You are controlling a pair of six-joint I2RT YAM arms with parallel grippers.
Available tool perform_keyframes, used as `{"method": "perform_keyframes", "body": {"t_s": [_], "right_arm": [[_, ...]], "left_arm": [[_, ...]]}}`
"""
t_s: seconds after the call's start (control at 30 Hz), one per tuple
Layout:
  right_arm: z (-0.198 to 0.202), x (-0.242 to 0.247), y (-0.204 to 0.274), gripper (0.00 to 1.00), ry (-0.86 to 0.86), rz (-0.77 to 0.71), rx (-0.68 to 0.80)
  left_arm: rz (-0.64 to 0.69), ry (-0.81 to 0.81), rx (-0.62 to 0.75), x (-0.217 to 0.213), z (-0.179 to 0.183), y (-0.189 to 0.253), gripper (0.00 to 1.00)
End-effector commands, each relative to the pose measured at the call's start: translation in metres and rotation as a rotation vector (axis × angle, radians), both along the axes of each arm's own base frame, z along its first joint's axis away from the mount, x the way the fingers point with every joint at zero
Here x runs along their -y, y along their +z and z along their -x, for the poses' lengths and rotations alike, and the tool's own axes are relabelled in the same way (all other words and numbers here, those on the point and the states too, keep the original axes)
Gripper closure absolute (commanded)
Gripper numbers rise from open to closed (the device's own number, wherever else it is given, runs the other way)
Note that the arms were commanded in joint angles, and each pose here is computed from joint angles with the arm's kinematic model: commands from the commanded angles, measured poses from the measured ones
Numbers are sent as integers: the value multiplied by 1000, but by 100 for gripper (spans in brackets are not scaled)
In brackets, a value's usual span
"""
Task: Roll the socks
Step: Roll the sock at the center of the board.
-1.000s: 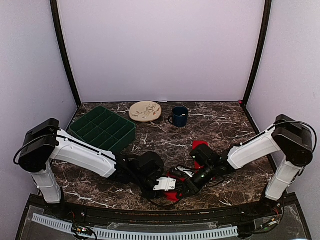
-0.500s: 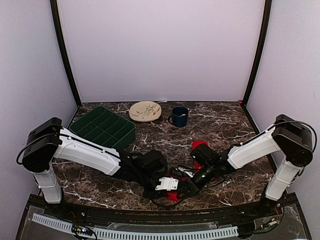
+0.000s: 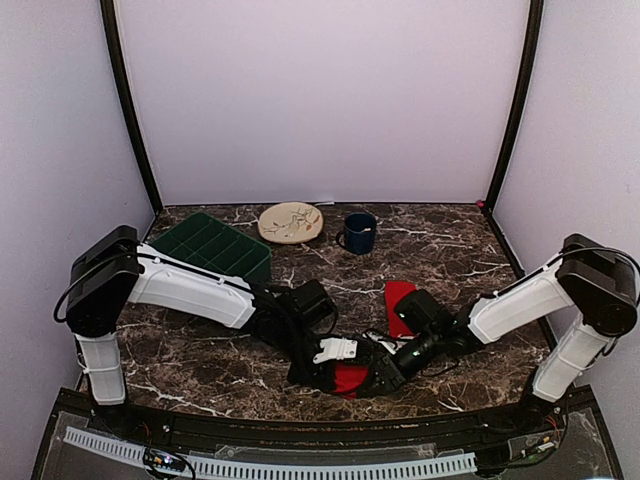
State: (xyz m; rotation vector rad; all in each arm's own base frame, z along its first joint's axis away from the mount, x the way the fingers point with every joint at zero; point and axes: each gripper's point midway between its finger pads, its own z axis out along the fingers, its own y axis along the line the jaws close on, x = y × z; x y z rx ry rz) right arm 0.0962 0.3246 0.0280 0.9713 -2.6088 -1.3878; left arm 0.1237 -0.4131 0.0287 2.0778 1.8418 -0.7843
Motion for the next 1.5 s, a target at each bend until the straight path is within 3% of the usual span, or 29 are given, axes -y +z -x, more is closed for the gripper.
{"method": "perform_keyframes", "body": {"t_s": [0.0,0.37,0.67,1.2,1.47], "right_arm": [[-13,1,7,63,-81,-25,39],[-32,25,4,60,-273,21,117],[-52,49,32,60,-395,12,368],[-17,20,49,59,-175,92,793],[-4,-6,43,59,-26,125,875]], "left_arm": [[-47,5,-127,-7,10,1,89],[-84,20,-254,-8,12,1,88],[-126,46,-390,-10,14,0,87],[-165,77,-561,-9,11,-3,87],[-167,76,-599,-9,12,-5,87]]}}
